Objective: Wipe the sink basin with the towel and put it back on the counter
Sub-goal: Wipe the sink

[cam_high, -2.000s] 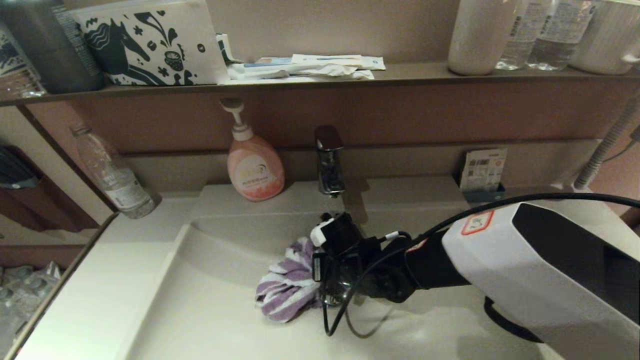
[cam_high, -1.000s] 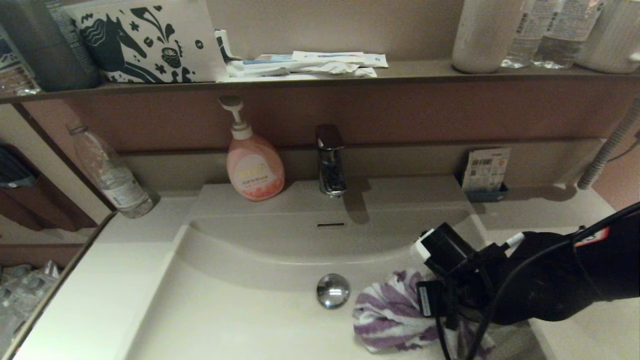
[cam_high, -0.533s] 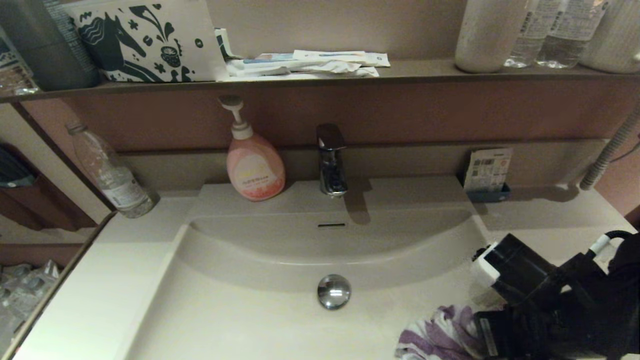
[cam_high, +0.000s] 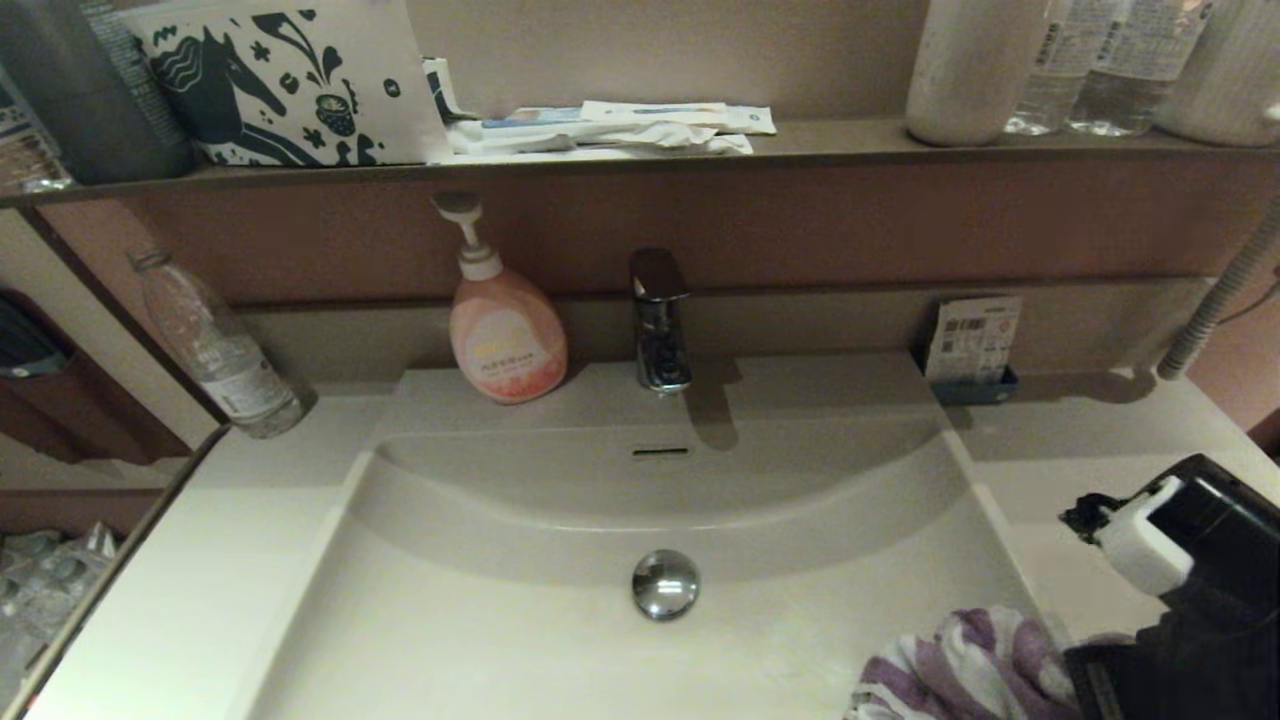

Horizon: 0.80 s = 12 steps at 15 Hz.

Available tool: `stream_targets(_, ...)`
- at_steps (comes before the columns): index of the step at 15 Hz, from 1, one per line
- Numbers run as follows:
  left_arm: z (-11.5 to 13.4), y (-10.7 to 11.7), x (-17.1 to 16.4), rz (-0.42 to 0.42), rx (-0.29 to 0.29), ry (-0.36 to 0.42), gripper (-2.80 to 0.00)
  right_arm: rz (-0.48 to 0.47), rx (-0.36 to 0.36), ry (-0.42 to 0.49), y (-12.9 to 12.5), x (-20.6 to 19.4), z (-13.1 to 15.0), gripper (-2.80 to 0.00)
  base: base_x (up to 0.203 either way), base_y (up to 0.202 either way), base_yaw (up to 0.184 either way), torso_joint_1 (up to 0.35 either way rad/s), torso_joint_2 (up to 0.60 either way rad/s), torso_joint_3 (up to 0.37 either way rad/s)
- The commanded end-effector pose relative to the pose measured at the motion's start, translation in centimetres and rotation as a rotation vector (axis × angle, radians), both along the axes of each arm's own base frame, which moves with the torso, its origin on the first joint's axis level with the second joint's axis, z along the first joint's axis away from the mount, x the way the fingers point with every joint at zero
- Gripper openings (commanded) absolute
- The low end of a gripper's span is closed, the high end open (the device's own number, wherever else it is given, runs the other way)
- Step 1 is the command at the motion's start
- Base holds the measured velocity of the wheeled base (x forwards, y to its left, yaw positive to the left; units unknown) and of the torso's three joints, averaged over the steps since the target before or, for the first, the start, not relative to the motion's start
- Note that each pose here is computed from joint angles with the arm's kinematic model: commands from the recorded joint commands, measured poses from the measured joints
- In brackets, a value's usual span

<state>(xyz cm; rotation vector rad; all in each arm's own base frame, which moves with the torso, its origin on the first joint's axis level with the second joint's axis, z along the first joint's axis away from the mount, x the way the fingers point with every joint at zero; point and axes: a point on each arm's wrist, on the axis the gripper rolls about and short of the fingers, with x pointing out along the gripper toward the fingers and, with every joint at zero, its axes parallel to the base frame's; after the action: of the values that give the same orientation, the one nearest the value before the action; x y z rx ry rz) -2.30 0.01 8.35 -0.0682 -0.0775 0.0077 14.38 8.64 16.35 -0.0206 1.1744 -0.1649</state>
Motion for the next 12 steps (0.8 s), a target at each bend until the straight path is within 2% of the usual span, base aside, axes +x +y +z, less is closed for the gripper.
stream_targets(1,0.0,0.0,0.0,0.000,-0.001,-0.001,-2.80,0.004,0.046,-0.060,-0.5,-0.9,1.2,-2.80,0.000,0.000,0.000,0.000,0.00,0.000)
stream_targets(8,0.0,0.0,0.0,0.000,-0.001,-0.001,-2.80,0.010,0.062,-0.085,-1.4,-2.4,2.4,-2.80,0.000,0.000,0.000,0.000,0.00,0.000)
stream_targets(12,0.0,0.0,0.0,0.000,-0.001,-0.001,-2.80,0.008,0.112,-0.156,-0.7,-1.4,4.5,-2.80,0.000,0.000,0.000,0.000,0.00,0.000)
